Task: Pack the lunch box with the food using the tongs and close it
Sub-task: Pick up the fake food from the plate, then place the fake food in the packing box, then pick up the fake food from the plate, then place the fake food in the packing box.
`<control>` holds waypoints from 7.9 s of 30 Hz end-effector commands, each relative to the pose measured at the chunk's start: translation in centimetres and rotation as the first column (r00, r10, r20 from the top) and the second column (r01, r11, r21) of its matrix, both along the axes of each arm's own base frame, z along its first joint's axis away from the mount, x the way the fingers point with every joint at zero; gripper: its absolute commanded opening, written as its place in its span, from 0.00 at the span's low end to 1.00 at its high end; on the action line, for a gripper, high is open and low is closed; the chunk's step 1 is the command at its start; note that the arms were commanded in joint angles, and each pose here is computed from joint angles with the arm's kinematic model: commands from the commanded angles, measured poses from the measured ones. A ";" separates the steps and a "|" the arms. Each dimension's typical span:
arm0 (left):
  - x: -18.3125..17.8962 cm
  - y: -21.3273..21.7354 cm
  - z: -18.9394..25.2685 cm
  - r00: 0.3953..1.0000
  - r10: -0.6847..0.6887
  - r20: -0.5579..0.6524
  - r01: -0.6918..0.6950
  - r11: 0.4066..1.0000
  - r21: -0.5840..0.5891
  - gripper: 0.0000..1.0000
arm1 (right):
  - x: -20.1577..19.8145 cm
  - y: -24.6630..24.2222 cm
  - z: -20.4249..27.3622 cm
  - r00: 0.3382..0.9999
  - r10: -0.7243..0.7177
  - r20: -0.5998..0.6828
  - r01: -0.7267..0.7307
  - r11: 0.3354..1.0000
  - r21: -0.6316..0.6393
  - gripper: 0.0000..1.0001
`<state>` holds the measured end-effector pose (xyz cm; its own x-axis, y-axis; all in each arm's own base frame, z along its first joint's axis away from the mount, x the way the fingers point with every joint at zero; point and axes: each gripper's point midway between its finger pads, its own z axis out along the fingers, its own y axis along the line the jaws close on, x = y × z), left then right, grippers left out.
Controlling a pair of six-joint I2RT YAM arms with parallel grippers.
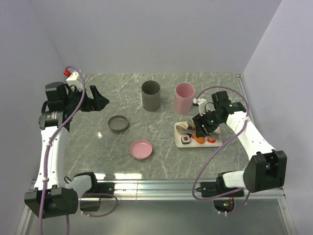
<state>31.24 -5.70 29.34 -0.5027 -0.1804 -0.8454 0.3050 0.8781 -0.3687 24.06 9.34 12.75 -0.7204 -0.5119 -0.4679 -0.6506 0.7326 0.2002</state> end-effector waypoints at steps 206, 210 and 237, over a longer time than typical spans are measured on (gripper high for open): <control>-0.5 0.4 -1.3 1.000 -0.005 -0.017 0.006 0.999 0.046 0.99 | -3.4 1.3 2.3 0.992 -0.037 -0.116 0.030 0.998 -0.062 0.43; -0.4 0.4 -1.2 1.000 -0.004 -0.019 0.005 0.999 0.045 0.99 | -3.0 1.7 3.7 0.996 -0.038 -0.086 0.034 0.999 -0.039 0.39; -0.1 0.1 -0.9 1.000 -0.022 -0.022 0.023 0.999 0.025 0.99 | 5.9 0.9 19.5 0.914 -0.170 0.368 0.128 0.982 0.137 0.36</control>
